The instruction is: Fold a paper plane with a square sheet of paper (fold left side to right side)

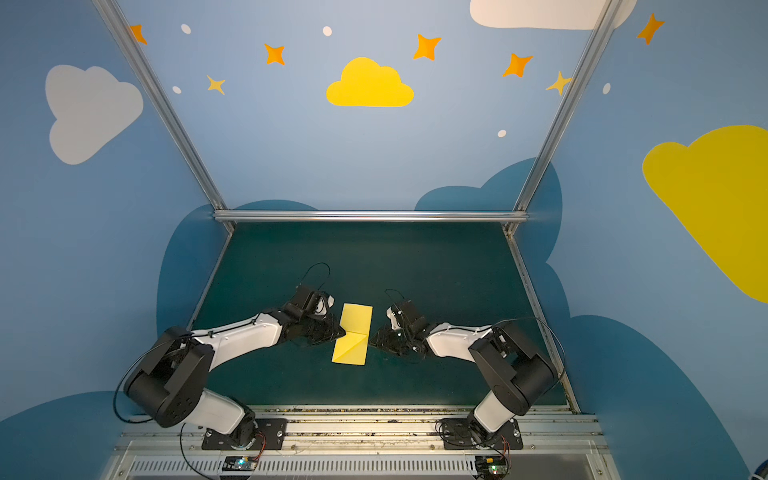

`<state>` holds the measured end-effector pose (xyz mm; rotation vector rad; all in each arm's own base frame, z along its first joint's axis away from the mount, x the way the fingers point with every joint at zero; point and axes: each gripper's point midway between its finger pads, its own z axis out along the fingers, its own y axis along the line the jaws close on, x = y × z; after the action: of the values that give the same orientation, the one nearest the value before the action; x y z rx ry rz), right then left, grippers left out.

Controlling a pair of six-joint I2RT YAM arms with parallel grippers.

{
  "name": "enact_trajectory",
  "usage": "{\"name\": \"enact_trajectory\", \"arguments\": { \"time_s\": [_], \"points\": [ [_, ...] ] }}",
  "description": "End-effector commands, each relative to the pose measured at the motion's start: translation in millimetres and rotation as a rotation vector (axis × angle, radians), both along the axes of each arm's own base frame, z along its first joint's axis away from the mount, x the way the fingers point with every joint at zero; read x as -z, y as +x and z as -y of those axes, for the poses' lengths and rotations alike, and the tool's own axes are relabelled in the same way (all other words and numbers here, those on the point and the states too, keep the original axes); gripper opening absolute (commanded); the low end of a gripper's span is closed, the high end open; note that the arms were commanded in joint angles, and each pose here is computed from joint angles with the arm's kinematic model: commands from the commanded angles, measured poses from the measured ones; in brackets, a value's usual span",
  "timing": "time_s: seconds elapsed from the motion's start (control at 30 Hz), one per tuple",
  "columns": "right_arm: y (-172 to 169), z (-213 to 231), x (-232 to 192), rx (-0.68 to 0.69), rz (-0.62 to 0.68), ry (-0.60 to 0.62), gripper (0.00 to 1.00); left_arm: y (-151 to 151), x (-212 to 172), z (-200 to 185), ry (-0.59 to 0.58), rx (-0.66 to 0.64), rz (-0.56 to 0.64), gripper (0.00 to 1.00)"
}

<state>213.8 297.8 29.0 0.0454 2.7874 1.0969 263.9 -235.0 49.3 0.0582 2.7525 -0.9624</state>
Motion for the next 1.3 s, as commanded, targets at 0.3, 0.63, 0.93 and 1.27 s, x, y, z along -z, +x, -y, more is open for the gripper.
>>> {"name": "enact_trajectory", "arguments": {
  "time_s": [0.3,0.63,0.93,1.27],
  "points": [
    [-53,2,38,0.077,-0.116,-0.053,0.51,3,27,-7,0.032,-0.019,-0.036,0.08],
    [-85,2,54,0.178,-0.165,-0.097,0.53,-2,33,-9,0.037,-0.023,-0.047,0.07],
    [-95,20,58,0.255,-0.158,-0.137,0.56,-2,31,-9,0.035,-0.021,-0.044,0.06],
    [-91,13,64,0.295,-0.139,-0.124,0.58,-2,31,-9,0.033,-0.020,-0.044,0.06]
  ]
}}
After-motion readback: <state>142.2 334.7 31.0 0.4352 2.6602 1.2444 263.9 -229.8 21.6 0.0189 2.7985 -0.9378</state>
